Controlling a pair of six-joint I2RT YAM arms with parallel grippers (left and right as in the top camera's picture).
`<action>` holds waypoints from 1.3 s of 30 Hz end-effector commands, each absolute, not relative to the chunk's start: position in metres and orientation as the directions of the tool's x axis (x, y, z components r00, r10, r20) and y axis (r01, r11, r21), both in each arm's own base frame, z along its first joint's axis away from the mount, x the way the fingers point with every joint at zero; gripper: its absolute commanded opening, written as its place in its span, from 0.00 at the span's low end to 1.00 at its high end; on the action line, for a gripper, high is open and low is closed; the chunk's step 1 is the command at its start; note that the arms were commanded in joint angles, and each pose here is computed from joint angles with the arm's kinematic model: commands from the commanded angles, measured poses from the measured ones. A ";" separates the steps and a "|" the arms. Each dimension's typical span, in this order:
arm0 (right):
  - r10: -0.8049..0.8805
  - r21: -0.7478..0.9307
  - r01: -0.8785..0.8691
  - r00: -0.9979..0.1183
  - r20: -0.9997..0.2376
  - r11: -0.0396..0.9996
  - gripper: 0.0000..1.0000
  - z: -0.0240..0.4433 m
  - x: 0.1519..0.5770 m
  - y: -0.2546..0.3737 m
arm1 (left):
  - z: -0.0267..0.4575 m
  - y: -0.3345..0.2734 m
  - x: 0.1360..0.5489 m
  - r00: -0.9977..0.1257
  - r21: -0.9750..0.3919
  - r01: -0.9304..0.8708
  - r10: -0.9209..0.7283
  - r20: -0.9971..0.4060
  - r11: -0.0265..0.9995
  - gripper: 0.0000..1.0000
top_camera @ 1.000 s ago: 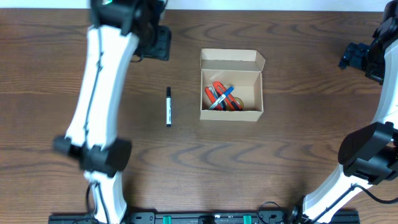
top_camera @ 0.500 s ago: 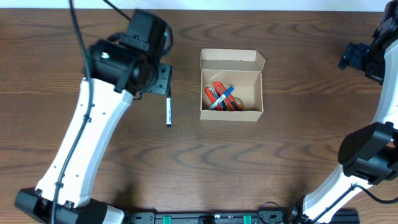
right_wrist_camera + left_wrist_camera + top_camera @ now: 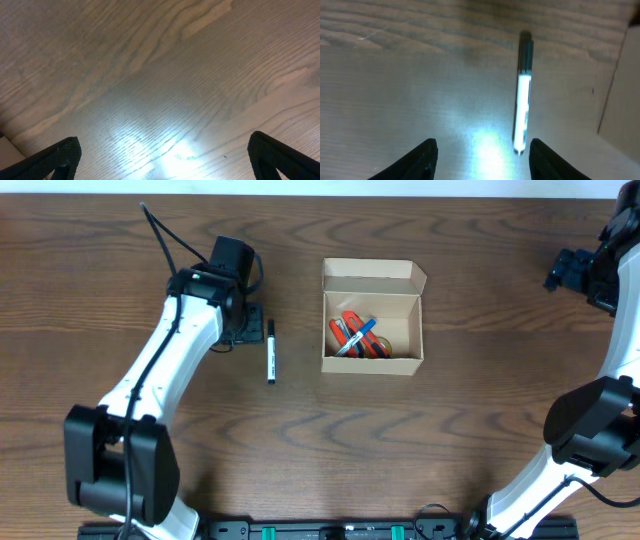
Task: Pack container
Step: 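Lower the left gripper and grasp the black-capped marker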
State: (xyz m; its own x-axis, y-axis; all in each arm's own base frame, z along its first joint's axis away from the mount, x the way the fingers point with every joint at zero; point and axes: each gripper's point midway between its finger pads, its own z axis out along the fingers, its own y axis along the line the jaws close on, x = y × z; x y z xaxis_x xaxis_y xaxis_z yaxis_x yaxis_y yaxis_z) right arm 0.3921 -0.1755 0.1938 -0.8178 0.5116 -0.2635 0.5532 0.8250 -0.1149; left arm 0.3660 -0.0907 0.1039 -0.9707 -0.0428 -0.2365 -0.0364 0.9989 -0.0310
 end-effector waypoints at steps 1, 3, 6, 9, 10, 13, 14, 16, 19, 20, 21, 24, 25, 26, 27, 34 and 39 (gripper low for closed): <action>0.523 -0.111 0.565 -0.809 -0.268 0.817 0.99 0.196 0.391 -0.175 | 0.090 -0.090 0.368 -0.970 -0.017 -0.114 -0.115 -0.215 0.993 0.58; 0.523 -0.111 0.565 -0.809 -0.268 0.817 0.99 0.196 0.391 -0.175 | 0.081 -0.093 0.367 -0.972 -0.013 -0.134 -0.134 -0.192 0.991 0.58; 0.523 -0.111 0.565 -0.809 -0.268 0.817 0.99 0.196 0.391 -0.175 | 0.072 -0.101 0.364 -0.976 -0.017 -0.139 -0.140 -0.166 0.990 0.58; 0.523 -0.111 0.565 -0.809 -0.268 0.817 0.99 0.196 0.391 -0.175 | 0.065 -0.110 0.363 -0.981 -0.014 -0.114 -0.115 -0.159 0.993 0.58; 0.523 -0.111 0.565 -0.809 -0.268 0.817 0.99 0.196 0.391 -0.175 | 0.063 -0.114 0.363 -0.982 -0.014 -0.105 -0.106 -0.159 0.994 0.58; 0.523 -0.111 0.565 -0.809 -0.268 0.817 0.99 0.196 0.391 -0.175 | 0.058 -0.124 0.364 -0.983 -0.016 -0.083 -0.084 -0.162 0.996 0.58; 0.523 -0.111 0.565 -0.809 -0.268 0.817 0.99 0.196 0.391 -0.175 | 0.056 -0.126 0.364 -0.984 -0.019 -0.077 -0.079 -0.160 0.997 0.58; 0.523 -0.111 0.565 -0.809 -0.268 0.817 0.99 0.196 0.391 -0.175 | 0.053 -0.128 0.364 -0.985 -0.017 -0.072 -0.074 -0.154 0.997 0.58; 0.523 -0.111 0.565 -0.809 -0.268 0.817 0.99 0.196 0.391 -0.175 | 0.046 -0.130 0.362 -0.990 -0.023 -0.057 -0.059 -0.131 0.998 0.57; 0.523 -0.111 0.565 -0.809 -0.268 0.818 0.99 0.196 0.391 -0.175 | 0.044 -0.129 0.361 -0.991 -0.023 -0.046 -0.049 -0.124 0.999 0.56; 0.523 -0.111 0.565 -0.809 -0.268 0.817 0.99 0.196 0.391 -0.175 | 0.042 -0.129 0.361 -0.992 -0.019 -0.040 -0.042 -0.117 0.999 0.55; 0.523 -0.111 0.565 -0.809 -0.268 0.817 0.99 0.196 0.391 -0.175 | 0.032 -0.128 0.358 -0.996 -0.006 -0.021 -0.022 -0.091 1.000 0.54; 0.523 -0.111 0.565 -0.809 -0.268 0.817 0.99 0.196 0.391 -0.175 | 0.027 -0.128 0.357 -0.997 -0.001 -0.021 -0.021 -0.077 1.000 0.54; 0.523 -0.111 0.565 -0.809 -0.268 0.817 0.99 0.196 0.391 -0.175 | 0.024 -0.129 0.356 -0.998 -0.005 -0.016 -0.016 -0.065 1.000 0.54; 0.523 -0.111 0.565 -0.809 -0.268 0.817 0.99 0.196 0.391 -0.175 | 0.020 -0.130 0.355 -0.998 -0.008 -0.008 -0.009 -0.054 1.000 0.54; 0.523 -0.111 0.565 -0.809 -0.268 0.817 0.99 0.196 0.391 -0.175 | 0.003 -0.130 0.350 -1.000 -0.001 0.003 0.003 -0.008 1.000 0.54; 0.523 -0.111 0.565 -0.809 -0.268 0.817 0.99 0.196 0.391 -0.175 | 0.002 -0.130 0.351 -1.000 -0.002 0.005 0.005 -0.010 1.000 0.52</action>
State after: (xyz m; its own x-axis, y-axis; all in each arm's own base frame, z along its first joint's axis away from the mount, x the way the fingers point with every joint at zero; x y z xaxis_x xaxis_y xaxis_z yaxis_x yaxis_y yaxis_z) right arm 0.3921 -0.1755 0.1938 -0.8178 0.5116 -0.2635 0.5532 0.8250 -0.1149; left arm 0.3515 -0.1316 0.0053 -0.9998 -0.0091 -0.0187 -0.0090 1.0000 -0.0017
